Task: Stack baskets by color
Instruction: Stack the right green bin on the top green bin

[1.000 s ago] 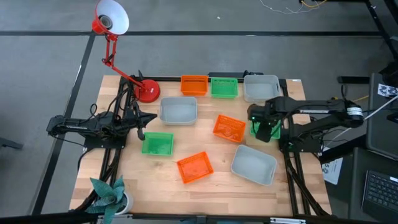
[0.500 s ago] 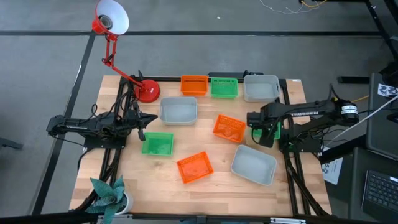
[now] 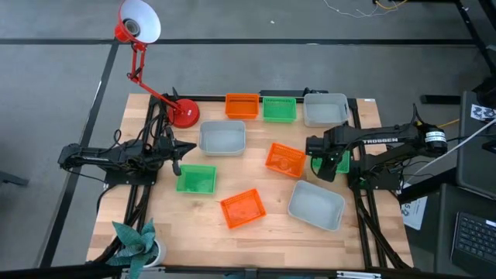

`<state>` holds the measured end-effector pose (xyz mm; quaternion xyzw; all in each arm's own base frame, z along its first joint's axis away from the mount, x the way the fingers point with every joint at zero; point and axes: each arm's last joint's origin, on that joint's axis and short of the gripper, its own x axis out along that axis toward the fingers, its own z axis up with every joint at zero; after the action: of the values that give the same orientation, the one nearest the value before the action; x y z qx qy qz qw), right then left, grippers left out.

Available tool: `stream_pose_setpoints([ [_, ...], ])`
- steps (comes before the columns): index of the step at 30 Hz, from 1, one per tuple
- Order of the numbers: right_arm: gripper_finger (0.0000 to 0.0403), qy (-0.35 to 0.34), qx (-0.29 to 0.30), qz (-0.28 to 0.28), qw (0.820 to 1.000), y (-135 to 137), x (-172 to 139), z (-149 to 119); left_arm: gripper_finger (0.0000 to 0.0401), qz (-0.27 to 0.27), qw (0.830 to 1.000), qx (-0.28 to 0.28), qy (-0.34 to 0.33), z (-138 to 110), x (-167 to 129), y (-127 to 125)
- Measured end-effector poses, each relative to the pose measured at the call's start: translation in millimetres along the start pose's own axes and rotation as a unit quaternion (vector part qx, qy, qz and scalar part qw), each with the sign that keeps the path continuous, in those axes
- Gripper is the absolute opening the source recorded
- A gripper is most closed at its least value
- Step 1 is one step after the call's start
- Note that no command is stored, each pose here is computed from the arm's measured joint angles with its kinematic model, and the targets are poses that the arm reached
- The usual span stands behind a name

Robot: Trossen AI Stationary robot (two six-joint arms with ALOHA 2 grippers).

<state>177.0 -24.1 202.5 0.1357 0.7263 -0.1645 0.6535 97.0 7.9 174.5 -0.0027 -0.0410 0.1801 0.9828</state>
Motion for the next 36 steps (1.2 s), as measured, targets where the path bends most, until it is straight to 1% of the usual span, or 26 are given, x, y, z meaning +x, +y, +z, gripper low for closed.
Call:
stream_pose_setpoints([
  [3,0.0131,-0.022,0.003,0.007,1.0,2.0,-0.1,4.0,0.0,0.0,1.0,0.012,0.0,0.0,0.0,0.0],
  [5,0.0131,-0.02,0.004,0.006,1.0,1.9,-0.1,3.6,0.0,0.0,1.0,0.023,0.0,0.0,0.0,0.0],
  [10,0.0131,-0.016,0.015,0.008,1.0,1.8,-0.3,3.1,0.0,0.0,1.0,0.026,0.0,0.0,0.0,0.0],
  [12,0.0131,-0.022,0.016,0.01,1.0,2.0,-3.0,4.5,0.0,0.0,1.0,0.027,0.0,0.0,0.0,0.0],
  [17,0.0131,-0.046,0.007,0.014,0.999,3.1,-14.0,10.2,0.0,0.0,0.998,0.056,0.0,0.0,0.0,0.0],
  [21,0.0131,-0.064,0.005,0.02,0.998,4.2,-21.1,14.0,0.0,0.0,0.999,0.054,0.0,0.0,0.0,0.0],
  [26,0.0131,-0.084,0.004,0.027,0.996,5.5,-22.0,17.9,0.0,0.0,0.999,0.051,0.0,0.0,0.0,0.0],
  [36,0.0131,-0.074,0.001,0.059,0.995,7.4,-22.0,17.3,0.0,0.0,0.999,0.051,0.003,-0.6,0.0,0.0],
])
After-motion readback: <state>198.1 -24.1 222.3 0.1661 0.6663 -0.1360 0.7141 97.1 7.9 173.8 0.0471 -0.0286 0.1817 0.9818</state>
